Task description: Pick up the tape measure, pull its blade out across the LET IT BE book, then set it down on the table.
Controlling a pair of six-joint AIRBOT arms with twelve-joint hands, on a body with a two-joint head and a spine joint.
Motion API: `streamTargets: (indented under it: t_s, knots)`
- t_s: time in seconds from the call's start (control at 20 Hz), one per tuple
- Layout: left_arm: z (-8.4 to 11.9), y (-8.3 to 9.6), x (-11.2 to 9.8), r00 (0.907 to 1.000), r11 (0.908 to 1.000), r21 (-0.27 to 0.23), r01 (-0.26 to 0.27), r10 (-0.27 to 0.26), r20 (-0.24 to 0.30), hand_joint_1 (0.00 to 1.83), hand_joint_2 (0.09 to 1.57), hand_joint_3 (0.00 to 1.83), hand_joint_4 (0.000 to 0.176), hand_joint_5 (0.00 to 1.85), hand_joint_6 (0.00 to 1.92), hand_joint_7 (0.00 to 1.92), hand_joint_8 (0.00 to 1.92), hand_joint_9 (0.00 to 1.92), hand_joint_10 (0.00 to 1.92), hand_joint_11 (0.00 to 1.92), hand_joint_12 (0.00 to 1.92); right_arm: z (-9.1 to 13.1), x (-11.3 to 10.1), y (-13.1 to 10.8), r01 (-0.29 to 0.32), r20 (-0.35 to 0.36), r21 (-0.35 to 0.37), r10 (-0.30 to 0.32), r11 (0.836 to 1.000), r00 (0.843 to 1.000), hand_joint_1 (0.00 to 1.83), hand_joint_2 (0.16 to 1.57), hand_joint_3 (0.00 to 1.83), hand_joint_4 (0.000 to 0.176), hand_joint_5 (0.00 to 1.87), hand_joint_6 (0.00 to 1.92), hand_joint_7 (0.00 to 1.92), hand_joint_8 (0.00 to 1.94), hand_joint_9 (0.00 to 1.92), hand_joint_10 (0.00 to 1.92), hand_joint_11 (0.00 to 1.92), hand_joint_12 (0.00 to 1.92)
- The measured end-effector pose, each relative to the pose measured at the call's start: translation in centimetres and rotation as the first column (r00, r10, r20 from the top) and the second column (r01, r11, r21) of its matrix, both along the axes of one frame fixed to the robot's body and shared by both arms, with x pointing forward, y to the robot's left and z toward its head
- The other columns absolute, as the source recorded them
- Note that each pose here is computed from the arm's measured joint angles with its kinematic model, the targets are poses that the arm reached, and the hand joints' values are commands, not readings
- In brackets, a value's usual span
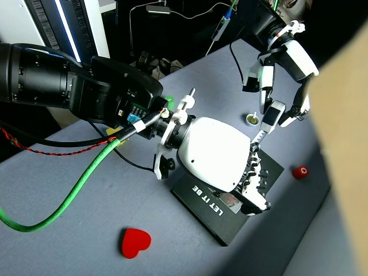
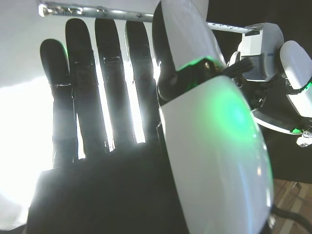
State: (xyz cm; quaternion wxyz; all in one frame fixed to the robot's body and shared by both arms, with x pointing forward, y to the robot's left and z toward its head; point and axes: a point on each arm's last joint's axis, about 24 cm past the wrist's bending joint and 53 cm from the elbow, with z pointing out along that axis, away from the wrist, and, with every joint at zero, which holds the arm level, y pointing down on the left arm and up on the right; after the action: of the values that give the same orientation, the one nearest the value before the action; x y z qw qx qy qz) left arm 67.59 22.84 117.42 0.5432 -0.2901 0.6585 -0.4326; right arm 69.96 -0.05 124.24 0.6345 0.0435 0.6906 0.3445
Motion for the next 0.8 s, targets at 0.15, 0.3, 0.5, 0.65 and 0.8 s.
streamTargets:
  t_s: [0.15,0.3,0.5,0.65,0.8]
  knots:
    - [0.0,0.01,0.0,1.0,1.0,0.0,0.0,0.0,0.0,1.39,1.06,0.0,0.0,1.05,0.75,1.15,0.71,0.97,1.09,0.85,0.9,-0.03,0.16,-0.12,0.003,0.0,-0.001,-0.003,1.0,1.0,1.0,1.13,0.0,0.0,0.8,0.01,0.86,0.01,0.8,0.03,0.37,1.2]
    - [0.02,0.0,0.0,1.0,1.0,0.0,0.0,0.0,0.001,1.39,1.06,0.0,0.0,1.05,0.75,1.16,0.71,0.97,1.09,0.85,0.9,-0.03,0.17,-0.14,0.003,0.0,-0.001,-0.003,1.0,1.0,1.0,1.12,0.0,0.0,0.8,0.01,0.86,0.01,0.8,0.03,0.38,1.2]
    - [0.03,0.01,0.0,1.0,1.0,0.0,0.0,0.0,0.001,1.39,1.06,0.0,0.0,1.05,0.75,1.16,0.71,0.97,1.09,0.85,0.9,-0.03,0.16,-0.12,0.003,0.0,-0.001,-0.003,1.0,1.0,1.0,1.12,0.0,0.0,0.81,0.01,0.86,0.01,0.8,0.03,0.38,1.2]
    - [0.03,0.0,0.0,1.0,1.0,0.0,0.0,0.0,0.001,1.39,1.06,0.0,0.0,1.04,0.74,1.16,0.71,0.97,1.09,0.86,0.9,-0.03,0.2,-0.16,0.004,0.0,-0.001,-0.004,1.0,1.0,1.15,1.19,0.01,0.0,0.79,1.28,0.92,0.89,0.96,0.12,0.53,1.31]
    - [0.13,-0.05,0.01,1.0,1.0,0.003,0.001,-0.001,0.005,1.39,1.06,0.0,0.0,1.05,0.74,1.16,0.71,0.97,1.1,0.86,0.9,-0.06,0.18,-0.12,0.002,-0.003,0.001,-0.002,1.0,1.0,1.17,1.19,0.0,0.022,0.81,1.29,0.89,1.12,0.81,0.87,0.63,1.47]
